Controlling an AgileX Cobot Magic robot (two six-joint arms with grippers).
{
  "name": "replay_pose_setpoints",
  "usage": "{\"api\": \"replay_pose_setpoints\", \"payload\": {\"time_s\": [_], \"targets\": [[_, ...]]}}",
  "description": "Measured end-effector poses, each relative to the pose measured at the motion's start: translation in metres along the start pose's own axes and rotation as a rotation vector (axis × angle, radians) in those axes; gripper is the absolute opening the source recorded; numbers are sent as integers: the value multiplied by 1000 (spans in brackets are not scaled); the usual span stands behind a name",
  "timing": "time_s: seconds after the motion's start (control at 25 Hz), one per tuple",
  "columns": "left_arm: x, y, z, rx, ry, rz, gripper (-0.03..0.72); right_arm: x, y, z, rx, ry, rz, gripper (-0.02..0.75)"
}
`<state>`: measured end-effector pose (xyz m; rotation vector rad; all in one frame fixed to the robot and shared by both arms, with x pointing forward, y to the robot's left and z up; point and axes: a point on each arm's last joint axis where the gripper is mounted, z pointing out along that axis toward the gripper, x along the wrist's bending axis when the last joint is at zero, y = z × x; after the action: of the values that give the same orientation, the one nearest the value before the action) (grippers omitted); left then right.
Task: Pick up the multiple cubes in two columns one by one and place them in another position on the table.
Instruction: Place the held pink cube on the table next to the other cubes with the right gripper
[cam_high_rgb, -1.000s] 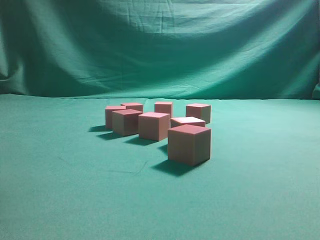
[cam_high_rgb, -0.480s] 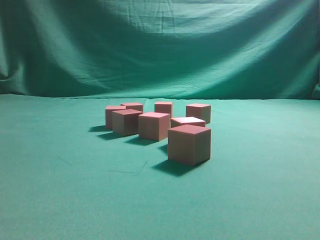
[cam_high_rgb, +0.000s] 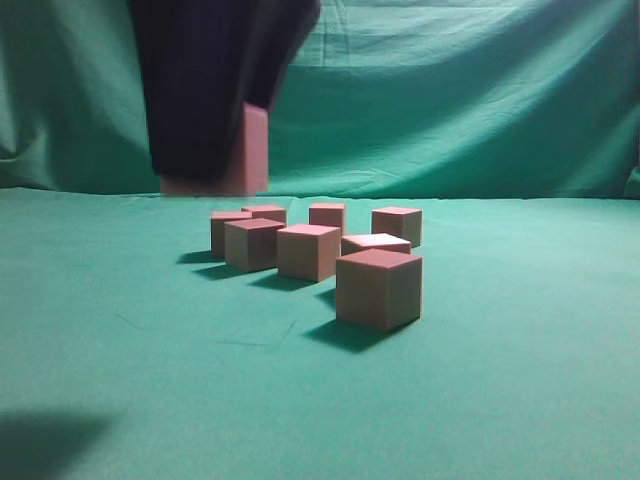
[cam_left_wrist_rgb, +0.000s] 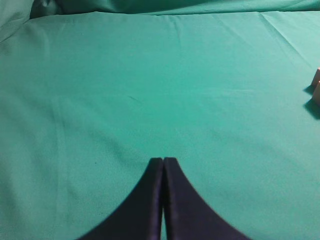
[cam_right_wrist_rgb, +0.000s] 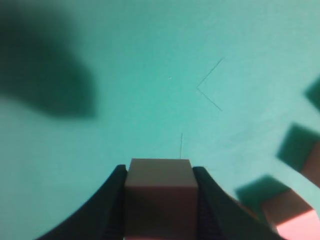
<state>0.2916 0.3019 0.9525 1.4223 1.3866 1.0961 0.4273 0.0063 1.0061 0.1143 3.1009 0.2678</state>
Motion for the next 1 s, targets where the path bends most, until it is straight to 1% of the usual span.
{"api": "replay_pose_setpoints", "payload": {"time_s": [0.24,0.36,0.6,0.8,1.0], "targets": [[0,0,0,0,0,0,0,-6,-6,21,-49,-40,-11,252],[0,0,0,0,0,0,0,-10,-6,29,-46,-49,-11,252],[0,0,0,0,0,0,0,-19,-10,43,-13,-40,9,252],[0,0,0,0,0,0,0,-25,-11,44,-26,-46,46,252],[0,0,0,0,0,0,0,-27,-11,50,-33,-31,94,252]]}}
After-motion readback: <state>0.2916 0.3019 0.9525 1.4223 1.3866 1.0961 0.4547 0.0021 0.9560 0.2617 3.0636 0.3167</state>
